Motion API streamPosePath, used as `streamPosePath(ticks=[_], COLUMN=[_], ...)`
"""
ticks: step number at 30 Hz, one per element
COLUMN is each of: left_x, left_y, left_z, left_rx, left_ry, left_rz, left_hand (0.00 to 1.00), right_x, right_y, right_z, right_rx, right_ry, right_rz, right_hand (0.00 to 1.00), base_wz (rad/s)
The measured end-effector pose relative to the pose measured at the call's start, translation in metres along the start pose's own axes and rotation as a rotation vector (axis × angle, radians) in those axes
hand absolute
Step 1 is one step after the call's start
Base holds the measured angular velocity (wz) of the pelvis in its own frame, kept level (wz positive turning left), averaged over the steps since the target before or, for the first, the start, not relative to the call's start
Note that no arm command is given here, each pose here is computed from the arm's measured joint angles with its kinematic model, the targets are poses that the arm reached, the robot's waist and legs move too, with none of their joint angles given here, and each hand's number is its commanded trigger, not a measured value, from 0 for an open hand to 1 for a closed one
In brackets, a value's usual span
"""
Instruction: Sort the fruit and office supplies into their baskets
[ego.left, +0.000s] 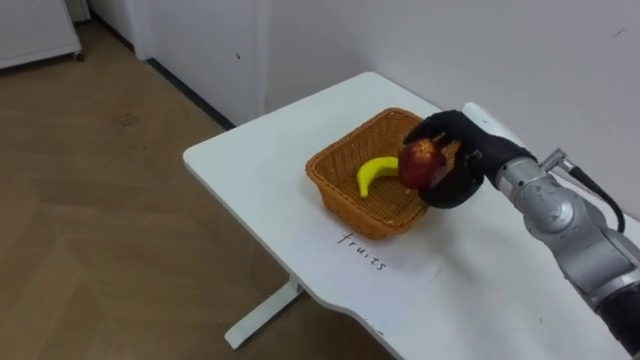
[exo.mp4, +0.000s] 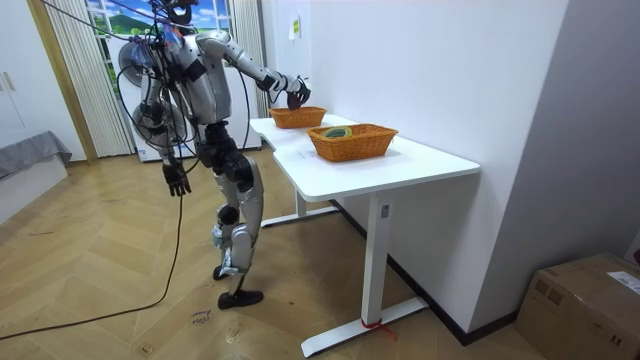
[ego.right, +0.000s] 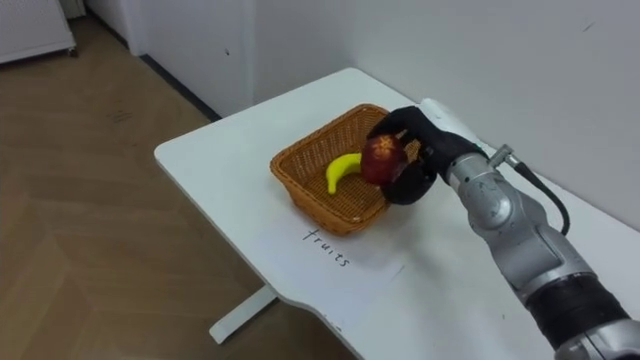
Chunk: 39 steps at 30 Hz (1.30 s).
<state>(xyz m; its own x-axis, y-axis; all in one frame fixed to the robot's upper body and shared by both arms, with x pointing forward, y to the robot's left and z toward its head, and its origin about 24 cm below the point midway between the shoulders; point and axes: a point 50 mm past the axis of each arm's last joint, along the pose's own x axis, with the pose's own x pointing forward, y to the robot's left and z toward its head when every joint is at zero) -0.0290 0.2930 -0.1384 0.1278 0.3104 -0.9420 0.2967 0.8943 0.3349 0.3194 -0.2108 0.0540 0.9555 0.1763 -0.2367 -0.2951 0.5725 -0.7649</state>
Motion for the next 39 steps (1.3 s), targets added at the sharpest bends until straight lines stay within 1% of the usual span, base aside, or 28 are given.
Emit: streamPosePath(ticks=[15,21,30,35,39], left_x=[-0.003,-0.003,-0.002,-0.001,-0.001], left_y=[-0.004,-0.004,-0.003,0.0,0.002], left_z=[-0.012,-0.013,-0.01,-0.003,0.001], left_rx=[0.0,0.0,-0.001,-0.005,-0.01], left_ry=[0.032,0.034,0.024,0.006,-0.011], left_rz=[-0.008,0.0,0.017,0.029,0.039], left_hand=[0.0,0.0,0.0,0.0,0.0], right_x=[-0.002,-0.007,-0.008,-0.009,-0.011], right_y=[-0.006,0.001,-0.002,-0.013,-0.027], right_z=[-0.003,-0.011,-0.012,-0.009,0.006], right_rx=[0.015,0.022,0.028,0.035,0.056], right_ry=[0.003,0.028,0.027,0.003,-0.071], right_rz=[-0.048,-0.031,-0.046,-0.091,-0.163], right_hand=[0.0,0.0,0.0,0.0,0.0], base_wz=[0.03,0.03,-0.05,-0.14,-0.16])
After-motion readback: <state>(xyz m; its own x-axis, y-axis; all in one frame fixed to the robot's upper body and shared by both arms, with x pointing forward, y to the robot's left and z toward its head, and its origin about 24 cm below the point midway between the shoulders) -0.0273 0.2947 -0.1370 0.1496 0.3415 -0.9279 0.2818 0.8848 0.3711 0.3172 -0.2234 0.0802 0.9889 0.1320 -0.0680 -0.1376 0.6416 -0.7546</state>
